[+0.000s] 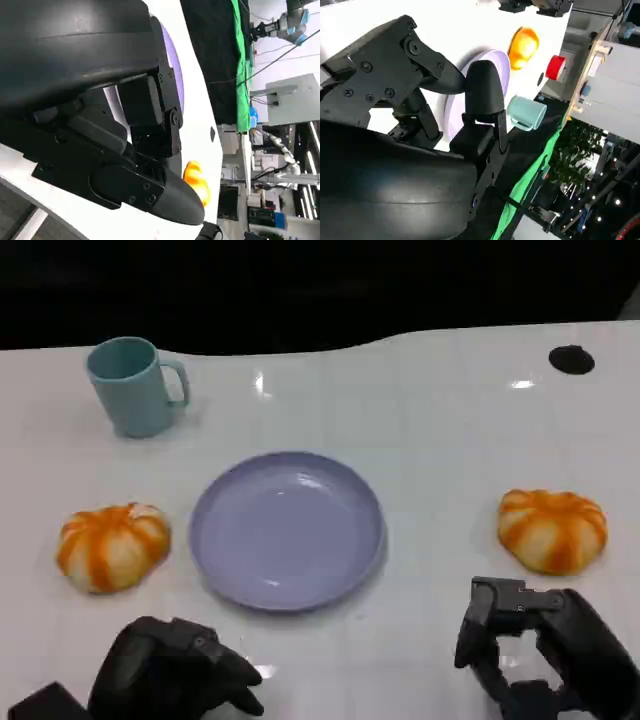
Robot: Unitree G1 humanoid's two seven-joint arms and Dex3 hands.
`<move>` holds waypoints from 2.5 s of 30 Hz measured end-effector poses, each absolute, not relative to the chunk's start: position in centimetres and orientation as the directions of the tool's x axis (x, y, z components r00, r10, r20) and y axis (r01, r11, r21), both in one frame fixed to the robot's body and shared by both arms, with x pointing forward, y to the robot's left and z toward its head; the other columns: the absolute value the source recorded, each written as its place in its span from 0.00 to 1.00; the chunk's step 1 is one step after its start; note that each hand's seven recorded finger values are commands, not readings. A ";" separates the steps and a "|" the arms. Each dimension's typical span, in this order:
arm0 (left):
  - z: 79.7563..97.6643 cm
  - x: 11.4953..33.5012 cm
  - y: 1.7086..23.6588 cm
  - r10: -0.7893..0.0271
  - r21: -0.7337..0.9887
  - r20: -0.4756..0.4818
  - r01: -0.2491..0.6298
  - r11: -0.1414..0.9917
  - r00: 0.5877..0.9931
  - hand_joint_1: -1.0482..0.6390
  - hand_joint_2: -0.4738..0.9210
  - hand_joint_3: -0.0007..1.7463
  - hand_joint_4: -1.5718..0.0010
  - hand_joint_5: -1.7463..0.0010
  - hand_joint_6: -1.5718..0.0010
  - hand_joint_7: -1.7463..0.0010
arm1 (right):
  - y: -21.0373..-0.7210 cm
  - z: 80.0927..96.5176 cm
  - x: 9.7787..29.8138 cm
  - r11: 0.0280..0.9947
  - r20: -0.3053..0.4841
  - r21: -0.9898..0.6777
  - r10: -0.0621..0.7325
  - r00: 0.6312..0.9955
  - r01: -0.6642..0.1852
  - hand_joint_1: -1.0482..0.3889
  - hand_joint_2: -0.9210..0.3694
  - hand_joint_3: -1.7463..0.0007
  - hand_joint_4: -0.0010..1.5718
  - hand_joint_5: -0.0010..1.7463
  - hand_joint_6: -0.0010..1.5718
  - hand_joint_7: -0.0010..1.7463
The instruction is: Grasp the bread from the table and place it into the plate.
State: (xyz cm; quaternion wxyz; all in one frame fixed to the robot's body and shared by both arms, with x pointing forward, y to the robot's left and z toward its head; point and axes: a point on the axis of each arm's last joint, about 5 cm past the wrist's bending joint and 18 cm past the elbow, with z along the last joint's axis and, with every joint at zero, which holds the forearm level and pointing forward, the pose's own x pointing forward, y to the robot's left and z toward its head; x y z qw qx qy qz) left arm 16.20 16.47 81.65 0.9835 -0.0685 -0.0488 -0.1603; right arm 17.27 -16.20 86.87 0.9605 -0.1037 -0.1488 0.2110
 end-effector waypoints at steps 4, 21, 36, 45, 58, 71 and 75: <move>81.7 16.2 16.5 -0.308 -0.119 0.118 0.322 0.939 0.944 0.00 0.99 0.00 0.08 0.63 0.00 0.87 | -16.2 86.9 17.3 0.888 0.240 -0.266 0.438 0.866 -0.375 0.62 0.38 0.26 0.56 0.99 0.52 0.81; 81.7 16.3 16.5 -0.309 -0.117 0.119 0.323 0.939 0.943 0.00 0.99 0.00 0.08 0.63 0.00 0.87 | -16.2 86.9 17.4 0.888 0.253 -0.267 0.439 0.862 -0.374 0.62 0.38 0.27 0.55 0.99 0.52 0.82; 81.7 16.4 16.5 -0.311 -0.116 0.122 0.324 0.939 0.943 0.00 1.00 0.00 0.08 0.63 0.00 0.87 | -16.4 87.0 17.5 0.918 0.269 -0.223 0.382 0.884 -0.329 0.65 0.08 0.72 0.39 0.78 0.40 0.54; 81.7 16.4 16.5 -0.311 -0.116 0.122 0.325 0.939 0.943 0.00 0.99 0.00 0.08 0.63 0.00 0.87 | -16.7 87.8 18.3 0.906 0.341 -0.366 0.345 0.874 -0.214 0.58 0.14 0.75 0.22 0.53 0.35 0.23; 81.7 16.4 16.5 -0.311 -0.117 0.121 0.324 0.939 0.943 0.00 0.99 0.00 0.08 0.63 0.00 0.88 | -18.5 88.9 19.8 0.704 0.402 -0.709 0.347 0.847 0.048 0.49 0.06 0.93 0.11 0.40 0.31 0.01; 81.6 16.4 16.5 -0.314 -0.116 0.116 0.327 0.938 0.942 0.00 0.99 0.00 0.08 0.63 0.00 0.88 | -19.1 91.1 20.6 0.318 0.293 -0.929 0.313 0.904 0.191 0.39 0.07 0.98 0.00 0.27 0.18 0.00; 81.7 16.5 16.5 -0.314 -0.115 0.117 0.327 0.938 0.942 0.00 0.99 0.00 0.08 0.63 0.00 0.88 | -18.7 92.2 20.6 0.211 0.214 -0.965 0.288 0.933 0.156 0.39 0.08 0.99 0.00 0.28 0.18 0.01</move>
